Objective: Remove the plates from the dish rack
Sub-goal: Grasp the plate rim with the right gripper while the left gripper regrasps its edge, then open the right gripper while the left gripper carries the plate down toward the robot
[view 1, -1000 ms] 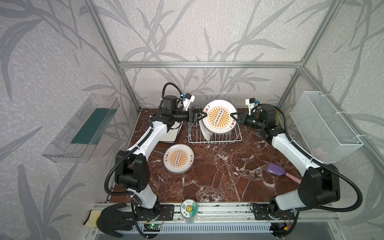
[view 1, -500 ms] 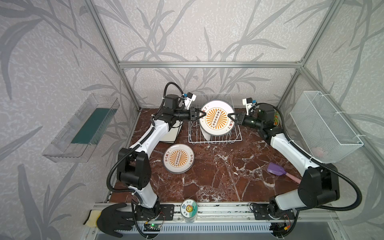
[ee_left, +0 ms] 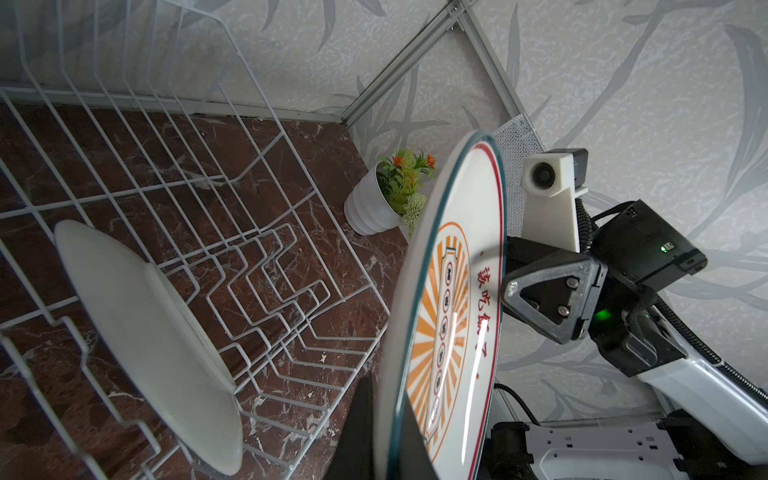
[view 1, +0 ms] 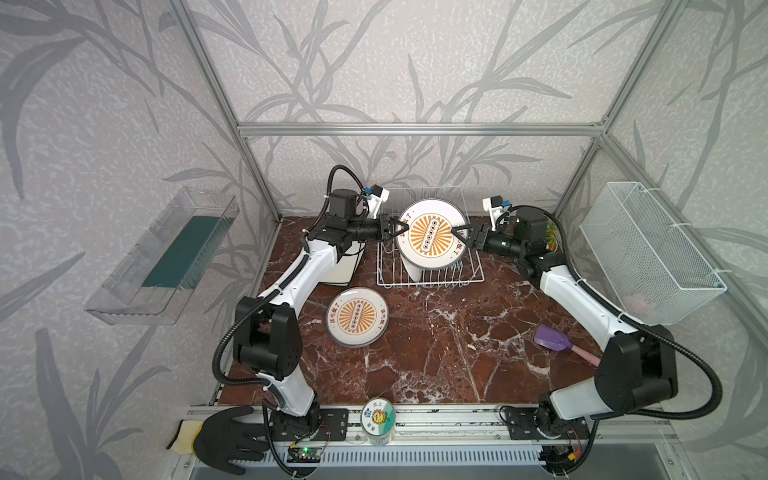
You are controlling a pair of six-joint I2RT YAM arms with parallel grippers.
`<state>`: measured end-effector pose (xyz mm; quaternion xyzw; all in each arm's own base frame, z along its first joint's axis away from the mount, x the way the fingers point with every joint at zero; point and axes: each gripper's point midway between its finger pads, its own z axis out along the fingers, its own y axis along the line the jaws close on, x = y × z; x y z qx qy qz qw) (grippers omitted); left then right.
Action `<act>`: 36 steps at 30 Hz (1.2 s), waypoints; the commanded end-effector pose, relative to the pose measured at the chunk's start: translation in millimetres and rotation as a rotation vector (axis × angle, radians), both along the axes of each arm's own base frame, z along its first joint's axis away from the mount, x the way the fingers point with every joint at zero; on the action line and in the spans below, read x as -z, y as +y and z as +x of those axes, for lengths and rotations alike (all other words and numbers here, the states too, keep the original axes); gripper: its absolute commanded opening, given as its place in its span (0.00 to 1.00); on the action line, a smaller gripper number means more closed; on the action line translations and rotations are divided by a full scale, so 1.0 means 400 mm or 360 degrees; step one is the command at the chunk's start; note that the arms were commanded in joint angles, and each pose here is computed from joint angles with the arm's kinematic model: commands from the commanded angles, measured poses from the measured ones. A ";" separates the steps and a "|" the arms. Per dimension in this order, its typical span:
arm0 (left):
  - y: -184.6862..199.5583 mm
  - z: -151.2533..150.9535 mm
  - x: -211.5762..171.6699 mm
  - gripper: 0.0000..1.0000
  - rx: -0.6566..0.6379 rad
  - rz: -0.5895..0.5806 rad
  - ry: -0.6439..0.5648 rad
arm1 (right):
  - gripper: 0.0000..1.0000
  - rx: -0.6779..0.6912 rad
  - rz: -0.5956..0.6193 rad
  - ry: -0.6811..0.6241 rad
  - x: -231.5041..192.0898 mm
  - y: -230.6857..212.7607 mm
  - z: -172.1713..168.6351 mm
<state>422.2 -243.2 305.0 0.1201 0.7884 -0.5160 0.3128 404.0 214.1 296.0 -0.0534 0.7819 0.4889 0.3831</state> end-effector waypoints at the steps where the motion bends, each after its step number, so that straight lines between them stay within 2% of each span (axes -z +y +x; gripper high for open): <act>1: 0.029 -0.042 -0.150 0.00 -0.0072 -0.0115 -0.0168 | 0.78 0.0022 -0.0118 -0.0128 -0.049 -0.019 -0.014; 7: 0.116 -0.121 -0.188 0.00 -0.0307 -0.0022 -0.0118 | 0.95 0.0086 -0.0346 -0.0257 -0.063 -0.061 -0.045; 8: 0.139 -0.135 -0.184 0.00 -0.0368 0.0010 -0.0091 | 1.00 0.0079 -0.0382 -0.0299 -0.069 -0.065 -0.055; 16: 0.370 -0.266 -0.105 0.00 -0.0958 0.0156 0.0202 | 0.99 -0.0006 -0.0548 -0.0587 -0.084 -0.079 -0.129; 21: 0.466 -0.364 -0.035 0.00 -0.1230 0.0153 0.0408 | 0.99 -0.0005 -0.0565 -0.0646 -0.087 -0.086 -0.158; 27: 0.520 -0.458 0.113 0.00 -0.1443 0.0174 0.0698 | 0.99 0.0021 -0.0580 -0.0673 -0.090 -0.095 -0.172; 36: 0.524 -0.475 0.314 0.00 -0.1481 0.0161 0.0941 | 0.99 0.0011 -0.0607 -0.0654 -0.083 -0.098 -0.180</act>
